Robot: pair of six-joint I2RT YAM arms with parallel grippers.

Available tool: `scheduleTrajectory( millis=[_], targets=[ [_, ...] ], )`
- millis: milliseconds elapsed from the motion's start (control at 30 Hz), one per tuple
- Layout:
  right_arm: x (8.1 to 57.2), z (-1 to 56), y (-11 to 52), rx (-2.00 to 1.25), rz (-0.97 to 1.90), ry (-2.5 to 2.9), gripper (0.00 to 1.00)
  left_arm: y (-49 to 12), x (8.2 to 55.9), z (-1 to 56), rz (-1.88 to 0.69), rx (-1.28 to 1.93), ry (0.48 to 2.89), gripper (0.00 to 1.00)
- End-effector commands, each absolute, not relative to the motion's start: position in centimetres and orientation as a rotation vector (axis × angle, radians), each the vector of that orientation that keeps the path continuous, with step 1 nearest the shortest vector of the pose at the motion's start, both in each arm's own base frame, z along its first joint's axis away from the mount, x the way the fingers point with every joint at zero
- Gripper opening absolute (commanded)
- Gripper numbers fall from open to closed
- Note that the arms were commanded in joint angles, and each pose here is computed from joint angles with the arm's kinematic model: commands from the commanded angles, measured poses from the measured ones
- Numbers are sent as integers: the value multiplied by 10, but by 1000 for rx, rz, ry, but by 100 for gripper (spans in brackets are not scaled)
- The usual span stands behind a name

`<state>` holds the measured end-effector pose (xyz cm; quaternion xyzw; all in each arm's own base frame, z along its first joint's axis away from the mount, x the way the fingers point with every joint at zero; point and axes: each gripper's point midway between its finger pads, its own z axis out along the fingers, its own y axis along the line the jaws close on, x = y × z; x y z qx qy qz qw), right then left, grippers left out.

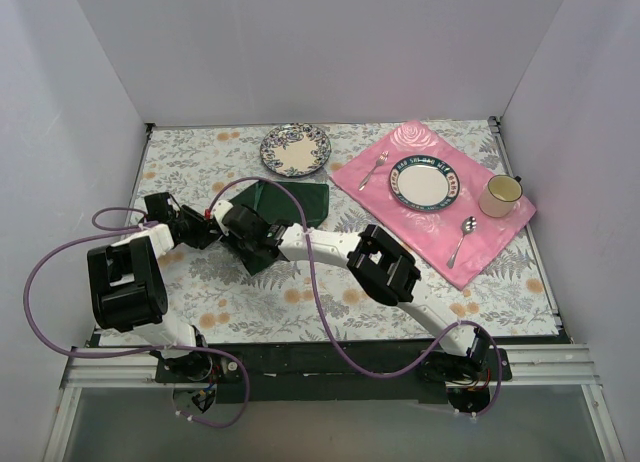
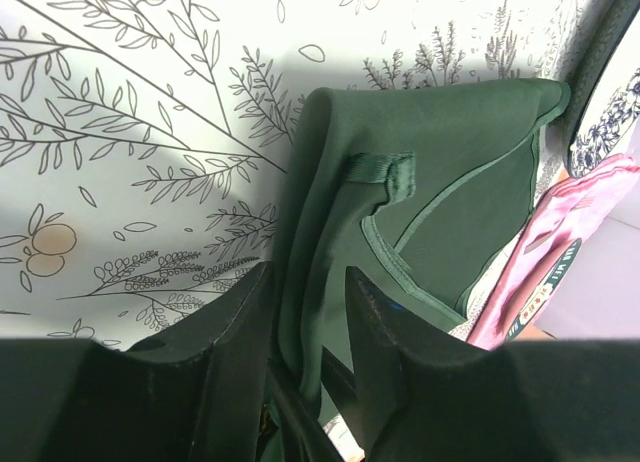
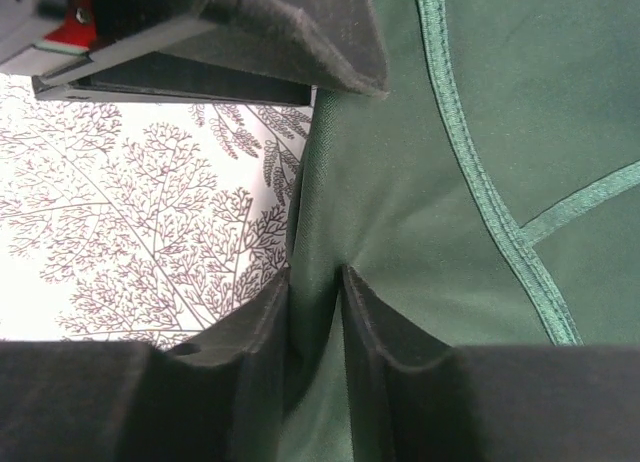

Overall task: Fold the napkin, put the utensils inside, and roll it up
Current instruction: Roll the napkin with the utensil

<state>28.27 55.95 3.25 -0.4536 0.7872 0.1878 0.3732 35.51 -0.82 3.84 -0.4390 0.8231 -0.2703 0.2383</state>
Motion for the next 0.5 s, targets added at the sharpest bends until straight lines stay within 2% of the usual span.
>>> scheduleTrajectory(
  millis=[0,33,133,267,467],
  targets=[
    [271,-1,529,-1226,414,2155,36,-6,355,51,-716,-1154,2230,35],
    [271,1,530,-1227,418,2152,37,-5,354,51,-716,-1157,2230,35],
    [270,4,529,-1233,409,2159,50,-6,352,52,-713,-1153,2227,38],
    [272,21,535,-1230,411,2142,59,-4,349,54,-698,-1160,2214,46],
    [268,48,543,-1238,458,2110,66,-10,352,48,-750,-1171,2235,46]
  ],
)
